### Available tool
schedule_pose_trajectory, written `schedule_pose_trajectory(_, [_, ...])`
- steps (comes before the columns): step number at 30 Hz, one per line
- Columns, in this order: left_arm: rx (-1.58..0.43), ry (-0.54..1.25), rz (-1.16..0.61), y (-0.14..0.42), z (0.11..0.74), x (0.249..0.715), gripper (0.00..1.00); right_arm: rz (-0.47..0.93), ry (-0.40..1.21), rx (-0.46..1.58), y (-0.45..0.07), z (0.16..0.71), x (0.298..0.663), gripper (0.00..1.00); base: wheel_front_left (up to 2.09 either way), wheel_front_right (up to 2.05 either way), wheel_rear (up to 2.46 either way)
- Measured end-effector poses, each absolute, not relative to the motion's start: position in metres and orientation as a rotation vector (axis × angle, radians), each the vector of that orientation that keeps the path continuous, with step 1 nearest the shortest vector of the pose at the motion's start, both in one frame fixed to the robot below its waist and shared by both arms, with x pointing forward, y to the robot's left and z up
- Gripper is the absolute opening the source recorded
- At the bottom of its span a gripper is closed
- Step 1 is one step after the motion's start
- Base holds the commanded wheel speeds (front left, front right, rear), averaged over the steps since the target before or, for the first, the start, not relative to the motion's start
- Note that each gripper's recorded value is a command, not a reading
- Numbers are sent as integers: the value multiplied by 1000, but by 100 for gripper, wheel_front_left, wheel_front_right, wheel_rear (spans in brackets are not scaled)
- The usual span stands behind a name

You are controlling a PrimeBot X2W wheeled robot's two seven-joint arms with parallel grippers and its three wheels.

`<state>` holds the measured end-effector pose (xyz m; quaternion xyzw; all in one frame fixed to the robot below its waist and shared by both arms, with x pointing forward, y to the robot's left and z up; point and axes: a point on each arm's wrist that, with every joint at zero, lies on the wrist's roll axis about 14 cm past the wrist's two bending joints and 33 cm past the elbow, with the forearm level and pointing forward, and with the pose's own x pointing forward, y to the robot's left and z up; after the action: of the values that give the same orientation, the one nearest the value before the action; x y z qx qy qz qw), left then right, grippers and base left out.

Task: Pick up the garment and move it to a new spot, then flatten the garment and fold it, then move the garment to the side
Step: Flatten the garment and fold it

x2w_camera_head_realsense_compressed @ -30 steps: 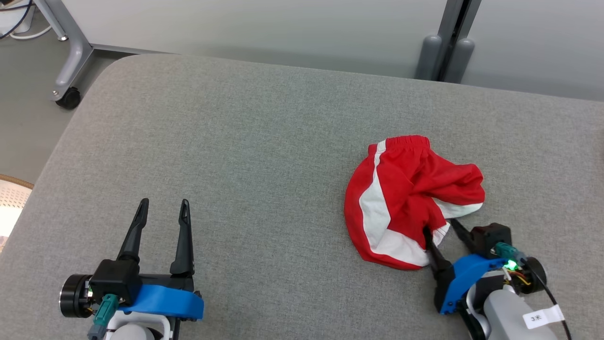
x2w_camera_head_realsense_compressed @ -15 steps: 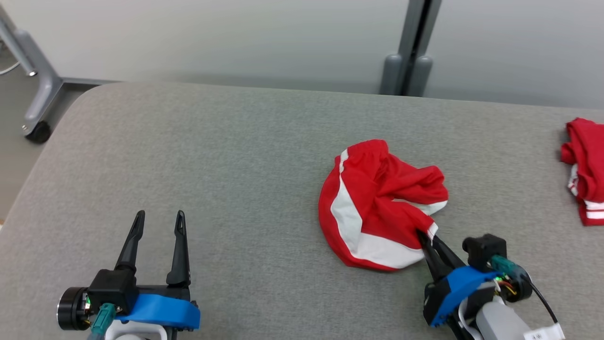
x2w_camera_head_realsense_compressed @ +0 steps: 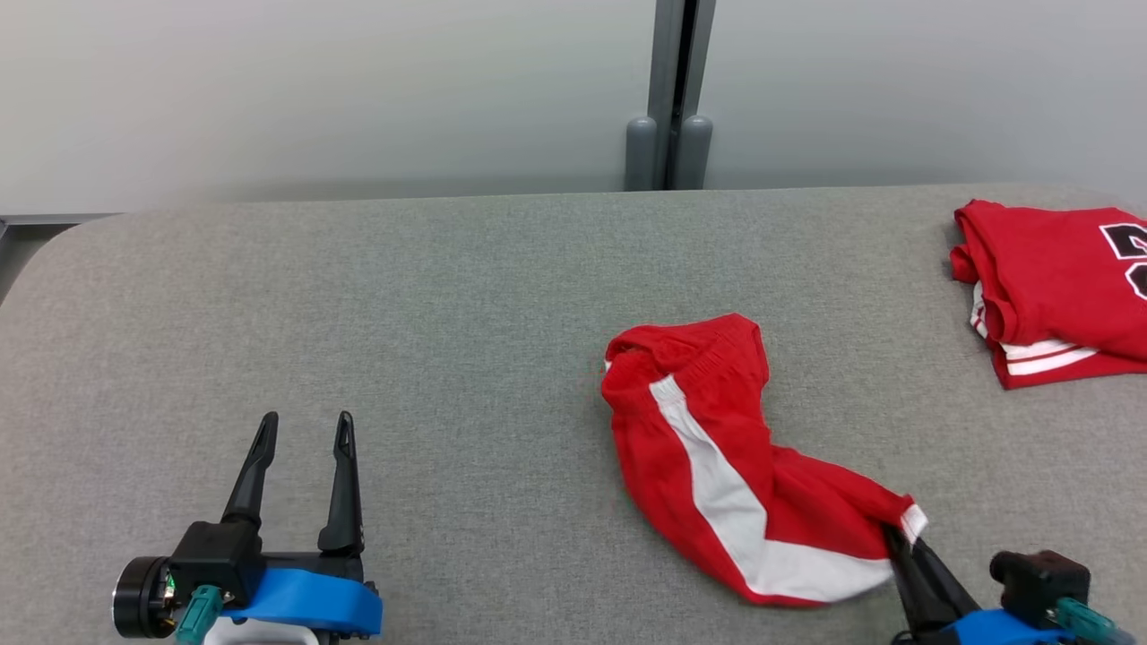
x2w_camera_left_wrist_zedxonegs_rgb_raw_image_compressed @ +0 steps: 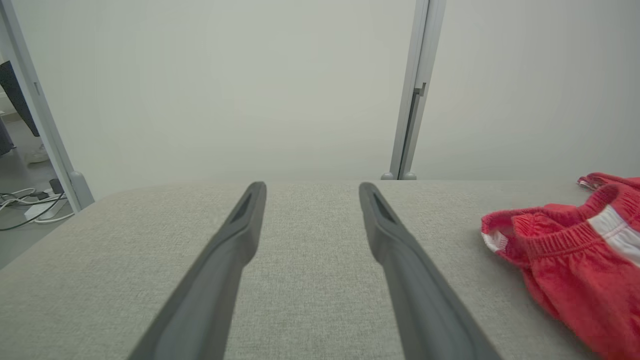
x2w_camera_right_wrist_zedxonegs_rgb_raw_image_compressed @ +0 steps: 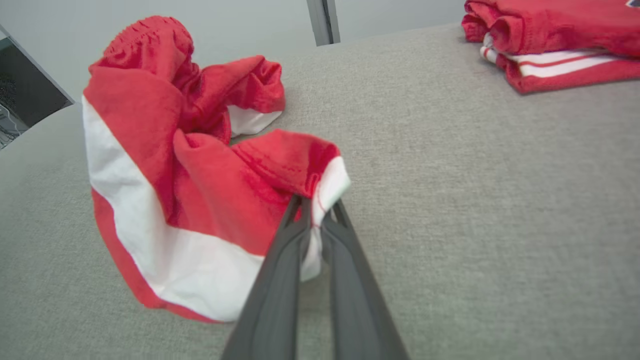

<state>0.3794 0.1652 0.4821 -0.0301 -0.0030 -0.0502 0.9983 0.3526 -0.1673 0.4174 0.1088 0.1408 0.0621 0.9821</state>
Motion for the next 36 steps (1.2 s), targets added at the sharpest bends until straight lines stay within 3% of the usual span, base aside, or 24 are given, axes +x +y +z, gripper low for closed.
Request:
schedule_pose_trajectory(2, [-61, -3, -109, 163, 481, 381, 100, 95, 294, 225, -176, 418, 346, 49, 0, 0, 0])
schedule_pose_trajectory(3, [-61, -1, -110, 162, 480, 381, 100, 86, 292, 221, -179, 419, 345, 99, 0, 0, 0])
schedule_pose_trajectory(21, [-45, -2, -85, 173, 481, 379, 100, 107, -105, 125, -173, 522, 391, 100, 0, 0, 0])
schedule_pose_trajectory(30, [-36, -3, -85, 173, 481, 382, 100, 117, -106, 118, -164, 516, 403, 100, 0, 0, 0])
schedule_pose_trajectory(36, [-25, -26, -210, 136, 489, 401, 100, 102, -96, 121, -168, 511, 406, 100, 0, 0, 0])
